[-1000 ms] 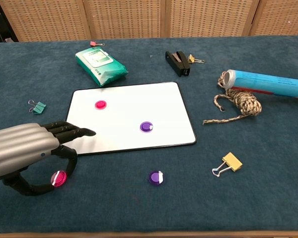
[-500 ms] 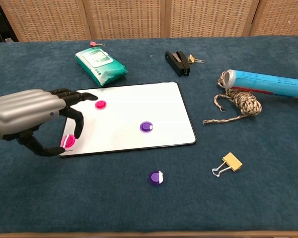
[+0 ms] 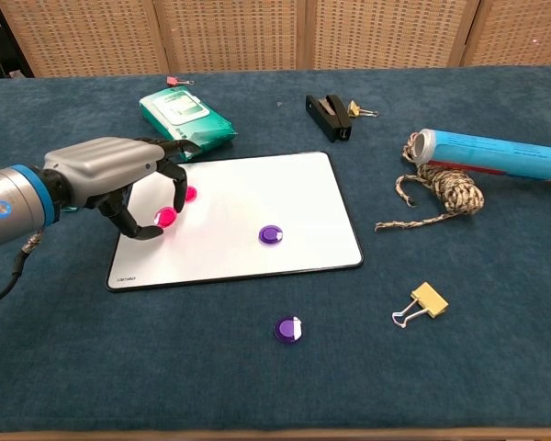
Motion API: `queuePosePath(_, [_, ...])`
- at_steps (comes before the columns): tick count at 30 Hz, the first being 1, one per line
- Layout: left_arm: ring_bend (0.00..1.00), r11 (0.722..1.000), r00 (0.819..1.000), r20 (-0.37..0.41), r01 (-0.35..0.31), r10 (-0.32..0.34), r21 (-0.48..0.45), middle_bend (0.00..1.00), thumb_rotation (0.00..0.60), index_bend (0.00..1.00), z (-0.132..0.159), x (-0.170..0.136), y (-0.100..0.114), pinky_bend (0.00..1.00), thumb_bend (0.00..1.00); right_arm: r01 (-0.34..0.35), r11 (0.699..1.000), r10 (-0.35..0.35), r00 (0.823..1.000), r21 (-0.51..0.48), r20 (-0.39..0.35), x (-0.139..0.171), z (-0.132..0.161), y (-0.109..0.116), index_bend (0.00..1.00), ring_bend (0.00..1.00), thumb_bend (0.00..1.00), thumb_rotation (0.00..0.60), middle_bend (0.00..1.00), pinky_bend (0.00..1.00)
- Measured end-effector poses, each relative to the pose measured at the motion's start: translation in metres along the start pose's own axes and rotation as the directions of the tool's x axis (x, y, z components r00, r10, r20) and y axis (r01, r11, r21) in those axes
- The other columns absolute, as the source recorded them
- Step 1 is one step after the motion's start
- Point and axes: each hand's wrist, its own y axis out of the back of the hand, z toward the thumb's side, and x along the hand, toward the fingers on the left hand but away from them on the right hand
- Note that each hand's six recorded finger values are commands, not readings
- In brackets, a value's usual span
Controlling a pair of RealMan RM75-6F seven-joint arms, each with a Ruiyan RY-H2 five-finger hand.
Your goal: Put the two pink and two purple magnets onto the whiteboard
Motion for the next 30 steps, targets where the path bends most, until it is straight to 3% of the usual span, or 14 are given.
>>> queuePosePath(20, [0.00, 1.000, 0.999, -0.043, -0.003, 0.002, -0.011, 0.00, 0.600, 0.51, 0.002, 0.023, -0.007, 0.00, 0.30, 0.001, 1.000, -0.001, 1.000, -0.005, 0.007, -0.001, -0.003, 0.001, 0.00, 0.00, 0.00, 0.600, 0.00, 0.00])
queuePosePath(25, [0.00, 1.000, 0.999, -0.048, 0.000, -0.001, -0.015, 0.00, 0.600, 0.43, 0.002, 0.024, -0.010, 0.00, 0.30, 0.004, 1.000, -0.004, 1.000, -0.006, 0.006, -0.001, -0.002, 0.002, 0.00, 0.00, 0.00, 0.600, 0.00, 0.00])
queuePosePath(30, [0.00, 1.000, 0.999, -0.047, 0.000, 0.000, -0.017, 0.00, 0.600, 0.41, 0.002, 0.023, -0.008, 0.00, 0.30, 0.010, 1.000, -0.010, 1.000, -0.008, 0.008, -0.001, -0.003, 0.004, 0.00, 0.00, 0.00, 0.600, 0.00, 0.00])
